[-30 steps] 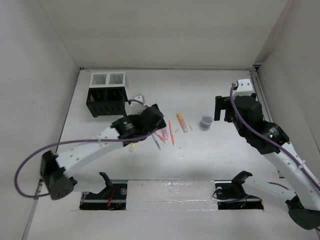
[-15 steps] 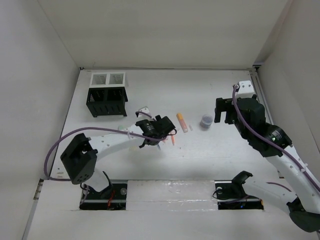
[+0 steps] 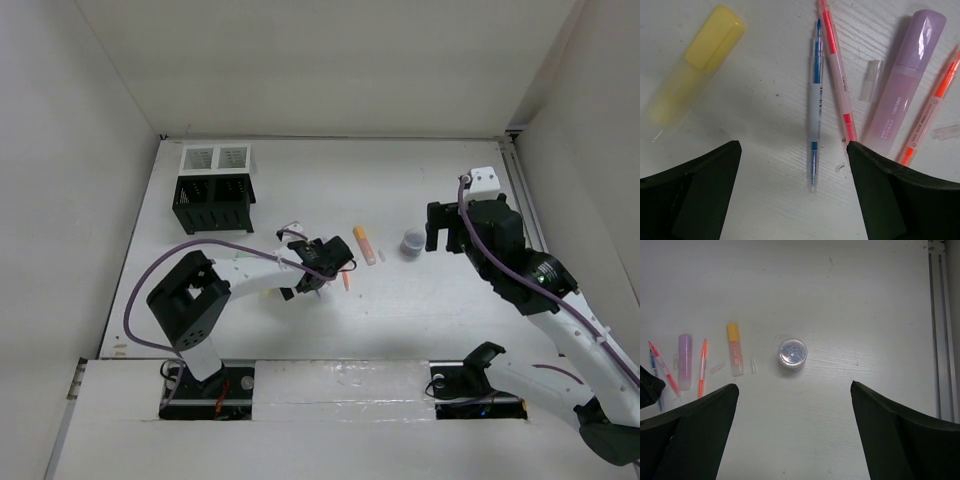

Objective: Sort the stationery into containers
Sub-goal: Pick up the pen from the center of the board, then pick up the pen cap from the center of the board.

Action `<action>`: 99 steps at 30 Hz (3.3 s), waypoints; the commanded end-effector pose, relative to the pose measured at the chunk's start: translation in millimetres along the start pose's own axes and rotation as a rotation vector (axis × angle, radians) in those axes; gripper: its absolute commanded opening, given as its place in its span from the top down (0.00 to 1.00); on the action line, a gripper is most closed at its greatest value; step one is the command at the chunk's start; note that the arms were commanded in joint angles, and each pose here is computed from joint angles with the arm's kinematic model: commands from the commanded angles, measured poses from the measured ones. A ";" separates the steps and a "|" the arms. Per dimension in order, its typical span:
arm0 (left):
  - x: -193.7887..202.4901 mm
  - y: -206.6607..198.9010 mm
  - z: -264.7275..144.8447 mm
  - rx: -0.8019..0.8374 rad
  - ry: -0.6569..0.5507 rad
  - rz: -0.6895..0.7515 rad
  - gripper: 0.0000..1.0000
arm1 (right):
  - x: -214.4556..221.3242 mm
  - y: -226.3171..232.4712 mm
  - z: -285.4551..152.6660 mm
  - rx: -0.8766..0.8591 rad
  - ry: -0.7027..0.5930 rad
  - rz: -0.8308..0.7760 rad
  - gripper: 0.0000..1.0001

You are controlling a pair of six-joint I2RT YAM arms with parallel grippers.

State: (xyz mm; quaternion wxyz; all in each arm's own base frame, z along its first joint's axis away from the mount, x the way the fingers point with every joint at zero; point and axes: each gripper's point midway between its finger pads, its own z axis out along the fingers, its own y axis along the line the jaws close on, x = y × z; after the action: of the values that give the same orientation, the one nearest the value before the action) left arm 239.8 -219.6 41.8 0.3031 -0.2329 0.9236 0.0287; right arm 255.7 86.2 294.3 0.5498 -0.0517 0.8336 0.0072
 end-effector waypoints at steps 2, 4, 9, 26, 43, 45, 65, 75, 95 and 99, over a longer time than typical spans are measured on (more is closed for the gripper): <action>8.1 6.0 11.7 -0.035 0.002 -0.002 0.19 | -15.6 4.6 -1.7 -0.031 -0.061 0.043 0.00; 9.5 8.0 13.1 -0.054 0.005 -0.003 0.19 | -17.7 5.1 -1.5 -0.032 -0.069 0.047 0.00; 11.4 13.5 13.8 -0.088 0.009 -0.022 0.20 | -19.1 4.1 -3.8 -0.034 -0.077 0.051 0.00; 26.4 29.2 25.3 -0.147 0.034 -0.024 0.44 | -22.7 5.0 -6.6 -0.046 -0.093 0.060 0.00; 41.4 47.2 43.2 -0.126 0.116 -0.081 1.00 | -21.8 11.9 -7.2 -0.086 -0.087 0.058 0.00; 43.7 55.9 44.2 -0.133 0.127 -0.087 1.00 | -22.4 17.0 -5.9 -0.110 -0.093 0.061 0.00; -16.9 17.4 -43.0 0.065 -0.078 0.058 1.00 | -20.1 51.1 13.8 -0.242 -0.088 0.022 0.00; -98.1 16.3 -115.2 0.317 -0.206 0.091 1.00 | 9.3 101.6 59.4 -0.401 0.049 -0.050 0.01; -142.1 38.8 -97.3 0.245 -0.247 0.288 1.00 | 56.9 118.1 124.2 -0.222 0.221 -0.194 0.24; -129.8 35.7 -92.1 0.290 -0.221 0.309 1.00 | 68.9 108.9 129.3 -0.304 0.270 -0.224 0.37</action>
State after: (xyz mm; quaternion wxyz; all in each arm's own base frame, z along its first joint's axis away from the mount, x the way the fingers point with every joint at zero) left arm 265.4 -150.9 179.7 0.4093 -0.0489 0.9110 -0.0154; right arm 329.2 203.8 168.0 0.4098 -0.2076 0.8865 0.0549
